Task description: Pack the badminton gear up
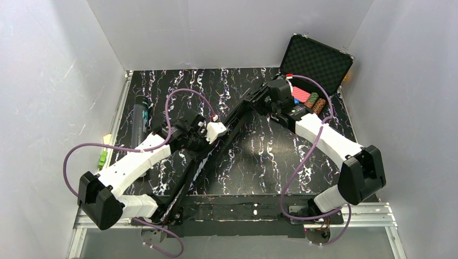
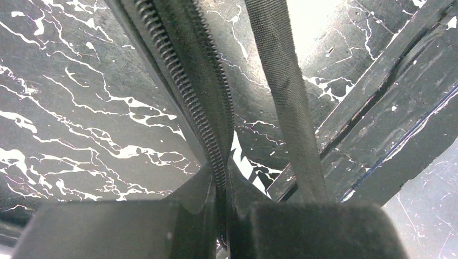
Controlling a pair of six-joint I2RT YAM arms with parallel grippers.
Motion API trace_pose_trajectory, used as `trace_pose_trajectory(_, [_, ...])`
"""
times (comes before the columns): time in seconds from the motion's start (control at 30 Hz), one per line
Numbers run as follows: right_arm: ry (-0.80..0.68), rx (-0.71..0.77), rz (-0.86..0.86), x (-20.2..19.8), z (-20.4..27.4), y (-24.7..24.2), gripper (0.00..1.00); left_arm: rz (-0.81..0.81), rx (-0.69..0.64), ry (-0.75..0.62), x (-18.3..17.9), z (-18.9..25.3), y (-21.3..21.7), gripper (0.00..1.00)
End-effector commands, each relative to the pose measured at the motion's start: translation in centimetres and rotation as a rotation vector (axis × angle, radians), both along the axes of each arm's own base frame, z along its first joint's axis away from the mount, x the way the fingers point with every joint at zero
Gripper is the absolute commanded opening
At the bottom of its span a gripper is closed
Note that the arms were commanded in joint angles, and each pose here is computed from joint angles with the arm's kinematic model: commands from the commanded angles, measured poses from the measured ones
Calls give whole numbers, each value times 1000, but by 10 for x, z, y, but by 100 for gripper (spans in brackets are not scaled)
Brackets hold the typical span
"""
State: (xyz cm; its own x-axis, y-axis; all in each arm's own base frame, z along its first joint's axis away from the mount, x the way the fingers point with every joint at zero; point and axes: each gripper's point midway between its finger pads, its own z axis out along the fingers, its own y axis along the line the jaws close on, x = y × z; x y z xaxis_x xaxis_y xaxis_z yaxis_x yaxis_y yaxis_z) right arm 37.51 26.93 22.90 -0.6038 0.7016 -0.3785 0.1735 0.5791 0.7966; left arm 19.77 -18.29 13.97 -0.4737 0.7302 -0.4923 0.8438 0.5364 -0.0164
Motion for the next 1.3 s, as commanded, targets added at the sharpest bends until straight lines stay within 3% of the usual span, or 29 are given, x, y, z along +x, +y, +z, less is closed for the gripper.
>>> trace_pose_trajectory(0.0, [-45, 48, -35, 11, 12, -3, 39, -35, -87, -82, 5, 32, -11, 0])
trace_pose_trajectory(0.27, [-56, 54, -33, 8, 14, -6, 33, -36, -88, -80, 4, 31, -11, 0])
trace_pose_trajectory(0.7, [-96, 57, 12, -16, 21, -14, 2, -36, -88, -72, 5, 28, -13, 0])
trace_pose_trajectory(1.27, [-1, 66, 210, -64, 2, 41, 1, -34, -90, -71, 12, 31, -18, 0])
